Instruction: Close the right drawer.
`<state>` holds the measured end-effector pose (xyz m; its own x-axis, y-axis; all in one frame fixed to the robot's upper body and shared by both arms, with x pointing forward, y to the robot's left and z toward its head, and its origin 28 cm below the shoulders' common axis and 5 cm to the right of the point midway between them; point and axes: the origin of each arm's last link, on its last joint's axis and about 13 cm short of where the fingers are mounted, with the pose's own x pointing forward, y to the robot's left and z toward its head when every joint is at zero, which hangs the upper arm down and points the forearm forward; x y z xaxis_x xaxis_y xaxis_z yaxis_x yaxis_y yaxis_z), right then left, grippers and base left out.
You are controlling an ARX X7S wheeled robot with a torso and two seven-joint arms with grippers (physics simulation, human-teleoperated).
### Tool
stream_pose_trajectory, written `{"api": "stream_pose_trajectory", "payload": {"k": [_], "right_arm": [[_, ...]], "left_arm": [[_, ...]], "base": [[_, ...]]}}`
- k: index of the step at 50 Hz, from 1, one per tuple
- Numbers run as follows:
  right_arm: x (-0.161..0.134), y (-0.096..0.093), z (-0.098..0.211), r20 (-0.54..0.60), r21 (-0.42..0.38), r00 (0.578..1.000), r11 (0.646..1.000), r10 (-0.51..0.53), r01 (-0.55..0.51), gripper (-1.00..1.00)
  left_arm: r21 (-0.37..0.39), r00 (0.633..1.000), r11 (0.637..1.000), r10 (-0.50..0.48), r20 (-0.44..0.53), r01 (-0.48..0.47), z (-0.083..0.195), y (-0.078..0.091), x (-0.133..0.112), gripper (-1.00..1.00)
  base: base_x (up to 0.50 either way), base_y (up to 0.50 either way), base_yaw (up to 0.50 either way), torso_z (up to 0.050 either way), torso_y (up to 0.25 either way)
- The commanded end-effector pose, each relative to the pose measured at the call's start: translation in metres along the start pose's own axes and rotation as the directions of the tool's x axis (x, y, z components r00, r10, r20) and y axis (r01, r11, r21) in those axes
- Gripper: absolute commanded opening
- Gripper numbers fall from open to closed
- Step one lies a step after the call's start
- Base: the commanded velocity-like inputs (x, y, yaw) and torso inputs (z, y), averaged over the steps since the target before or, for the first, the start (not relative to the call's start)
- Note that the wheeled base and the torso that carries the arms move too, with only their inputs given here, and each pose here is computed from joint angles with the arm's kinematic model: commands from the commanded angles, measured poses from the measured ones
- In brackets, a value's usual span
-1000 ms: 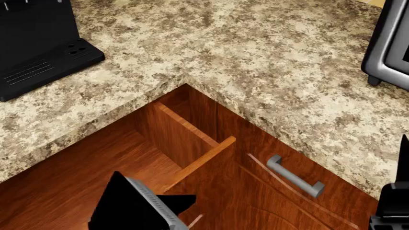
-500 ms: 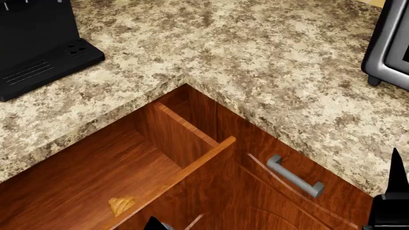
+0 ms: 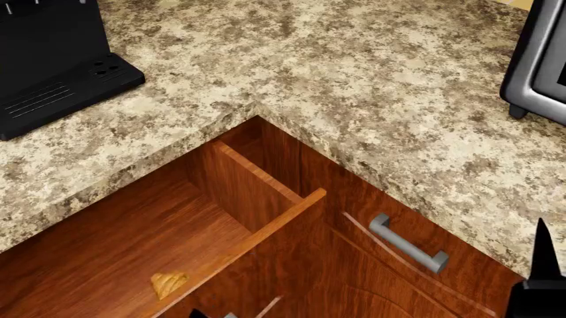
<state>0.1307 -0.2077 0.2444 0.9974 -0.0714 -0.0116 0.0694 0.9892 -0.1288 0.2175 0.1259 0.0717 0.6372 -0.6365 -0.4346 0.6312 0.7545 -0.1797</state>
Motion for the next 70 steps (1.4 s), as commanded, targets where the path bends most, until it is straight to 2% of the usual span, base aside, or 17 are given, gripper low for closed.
{"api": "stream_pose_trajectory", "payload": {"k": [1, 51, 70], "right_arm": [[0.002, 0.001, -0.003, -0.005, 0.004, 1.000, 1.000, 0.005, -0.005, 1.00], [0.007, 0.006, -0.012, -0.014, 0.019, 1.000, 1.000, 0.024, -0.024, 1.00], [0.007, 0.006, -0.014, -0.012, 0.025, 1.000, 0.999, 0.024, -0.024, 1.00]], "left_arm": [[0.003, 0.998, 0.998, 0.056, -0.009, -0.056, -0.007, 0.014, 0.001, 1.00], [-0.074, 0.969, 0.968, 0.232, -0.089, -0.238, -0.031, 0.066, 0.022, 1.00], [-0.082, 0.932, 0.932, 0.346, -0.105, -0.354, -0.038, 0.089, 0.030, 1.00]], "base": [[0.00, 0.00, 0.00, 0.000, 0.000], [0.00, 0.00, 0.00, 0.000, 0.000], [0.00, 0.00, 0.00, 0.000, 0.000]]}}
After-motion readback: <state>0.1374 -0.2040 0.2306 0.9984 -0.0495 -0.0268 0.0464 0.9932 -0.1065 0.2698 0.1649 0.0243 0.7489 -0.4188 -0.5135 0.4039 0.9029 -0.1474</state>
